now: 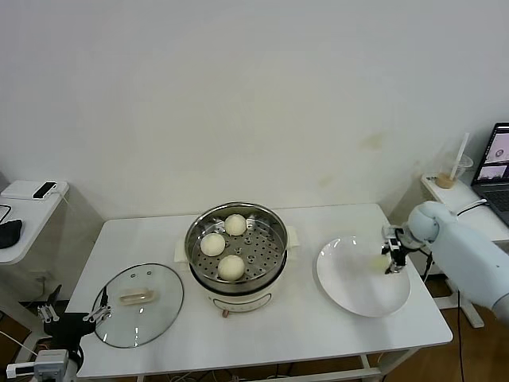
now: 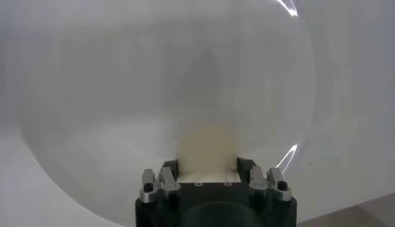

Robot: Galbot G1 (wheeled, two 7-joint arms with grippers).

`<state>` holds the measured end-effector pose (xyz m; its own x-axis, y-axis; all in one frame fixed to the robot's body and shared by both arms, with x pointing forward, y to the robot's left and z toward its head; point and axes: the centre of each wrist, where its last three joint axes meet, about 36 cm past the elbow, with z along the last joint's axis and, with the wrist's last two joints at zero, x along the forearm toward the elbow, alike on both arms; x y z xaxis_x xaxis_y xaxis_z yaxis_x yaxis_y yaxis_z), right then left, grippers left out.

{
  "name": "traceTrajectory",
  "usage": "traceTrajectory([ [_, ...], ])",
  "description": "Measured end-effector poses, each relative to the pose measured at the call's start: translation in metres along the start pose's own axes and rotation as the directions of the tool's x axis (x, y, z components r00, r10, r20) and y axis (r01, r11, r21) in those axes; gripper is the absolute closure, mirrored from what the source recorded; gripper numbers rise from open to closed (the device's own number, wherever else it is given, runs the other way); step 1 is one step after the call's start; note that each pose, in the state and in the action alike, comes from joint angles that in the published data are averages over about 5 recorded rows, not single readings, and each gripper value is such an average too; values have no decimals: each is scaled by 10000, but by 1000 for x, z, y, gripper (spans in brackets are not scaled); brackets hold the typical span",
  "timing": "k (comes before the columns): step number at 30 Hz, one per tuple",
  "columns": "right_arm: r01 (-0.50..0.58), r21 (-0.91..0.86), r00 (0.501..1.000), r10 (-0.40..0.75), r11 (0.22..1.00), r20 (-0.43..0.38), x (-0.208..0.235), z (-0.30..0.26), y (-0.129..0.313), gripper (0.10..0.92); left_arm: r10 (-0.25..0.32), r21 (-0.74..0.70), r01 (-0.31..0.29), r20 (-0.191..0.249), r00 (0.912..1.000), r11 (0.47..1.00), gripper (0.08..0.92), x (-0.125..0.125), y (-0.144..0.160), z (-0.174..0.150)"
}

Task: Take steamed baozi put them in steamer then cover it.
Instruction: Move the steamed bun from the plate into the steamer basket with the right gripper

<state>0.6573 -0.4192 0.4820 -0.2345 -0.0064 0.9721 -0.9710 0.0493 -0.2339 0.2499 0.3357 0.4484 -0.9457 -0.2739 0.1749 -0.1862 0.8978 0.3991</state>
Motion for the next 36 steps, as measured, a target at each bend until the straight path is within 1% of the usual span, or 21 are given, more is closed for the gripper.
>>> traceTrajectory([
  [4,-339,213,9991,333,9992,253,33,-18,-14,420,5,18,-5,56,10000,10000,177,0,0,-2],
  [8,-776,584,9951,737,9953,660,71,-47,-29,420,12,26,-12,77,10000,10000,177,0,0,-3],
  [16,-1745,1422,9728,1483,9743,1780,155,-125,-49,411,-5,31,5,92,10000,10000,177,-2,1,-2],
  [20,-2011,1732,9586,1574,9641,2372,185,-168,-49,409,-26,9,26,88,10000,10000,177,-3,2,-2],
  [24,-1951,1937,9490,1352,9614,2850,197,-210,-42,406,-56,13,56,53,10000,10000,177,-4,3,0],
  [29,-1679,2112,9419,935,9629,3228,198,-260,-33,403,-106,35,106,46,9999,9999,177,-3,3,0],
  [36,-1231,2241,9469,468,9668,3182,179,-315,-17,403,-154,95,153,92,9998,9998,177,-2,3,-2],
])
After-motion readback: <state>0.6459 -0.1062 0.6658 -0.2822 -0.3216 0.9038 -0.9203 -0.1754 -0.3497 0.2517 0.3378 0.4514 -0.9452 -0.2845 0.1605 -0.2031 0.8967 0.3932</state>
